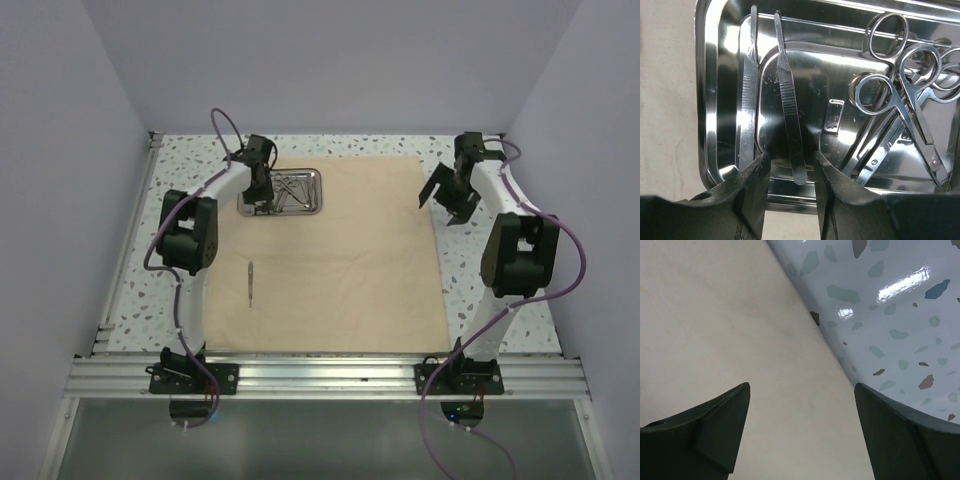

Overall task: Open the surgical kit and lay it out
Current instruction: Pick up the medical item from the container.

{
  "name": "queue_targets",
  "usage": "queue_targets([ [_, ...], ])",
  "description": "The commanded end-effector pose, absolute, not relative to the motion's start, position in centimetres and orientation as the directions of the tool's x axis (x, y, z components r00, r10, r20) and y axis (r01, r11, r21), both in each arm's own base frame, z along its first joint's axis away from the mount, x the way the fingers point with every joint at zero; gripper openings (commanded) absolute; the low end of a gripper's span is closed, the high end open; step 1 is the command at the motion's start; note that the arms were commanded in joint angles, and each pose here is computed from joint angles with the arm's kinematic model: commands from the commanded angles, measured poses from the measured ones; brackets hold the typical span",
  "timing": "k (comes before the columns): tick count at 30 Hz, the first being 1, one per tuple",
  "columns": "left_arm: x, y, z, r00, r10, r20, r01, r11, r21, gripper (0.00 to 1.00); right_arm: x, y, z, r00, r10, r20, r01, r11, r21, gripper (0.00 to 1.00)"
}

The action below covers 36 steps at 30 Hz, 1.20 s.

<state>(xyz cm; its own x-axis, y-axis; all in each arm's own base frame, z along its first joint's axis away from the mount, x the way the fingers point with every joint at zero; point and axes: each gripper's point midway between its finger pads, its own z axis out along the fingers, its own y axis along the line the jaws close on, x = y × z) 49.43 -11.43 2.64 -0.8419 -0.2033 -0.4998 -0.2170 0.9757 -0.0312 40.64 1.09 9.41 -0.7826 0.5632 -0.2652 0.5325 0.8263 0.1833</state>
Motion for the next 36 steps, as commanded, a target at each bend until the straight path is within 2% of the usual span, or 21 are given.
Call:
queue_targets([
  [1,49.9,-11.5,2.7,-0.846,-0.184,-0.501,-0.208,0.978,-0.008,0.43,40.9,0.7,11.4,-0.771,0.558,-0.305,0.524,0.829,0.193,0.89],
  [9,47.3,-11.7,1.7,-0.876,-0.196,-0.441,-0.208,0.978,-0.021,0.33,41.0,0.7,10.9,-0.777,0.556,-0.296,0.524,0.831,0.186,0.89],
  [17,44.4,-12.0,0.6,-0.902,-0.188,-0.389,-0.201,0.98,-0.007,0.31,41.0,0.7,10.3,-0.783,0.552,-0.285,0.521,0.834,0.183,0.89],
  [31,47.4,-11.8,-0.2,-0.894,-0.178,-0.41,-0.196,0.981,0.001,0.31,41.0,0.7,10.4,-0.785,0.548,-0.288,0.517,0.836,0.184,0.89],
  [34,47.7,-11.6,-0.7,-0.898,-0.182,-0.401,-0.194,0.981,-0.012,0.22,40.9,0.5,10.4,-0.785,0.548,-0.288,0.519,0.836,0.178,0.89],
  [36,47.5,-11.4,-1.0,-0.901,-0.184,-0.393,-0.196,0.981,-0.01,0.22,40.8,0.3,10.4,-0.783,0.551,-0.288,0.521,0.835,0.178,0.89],
])
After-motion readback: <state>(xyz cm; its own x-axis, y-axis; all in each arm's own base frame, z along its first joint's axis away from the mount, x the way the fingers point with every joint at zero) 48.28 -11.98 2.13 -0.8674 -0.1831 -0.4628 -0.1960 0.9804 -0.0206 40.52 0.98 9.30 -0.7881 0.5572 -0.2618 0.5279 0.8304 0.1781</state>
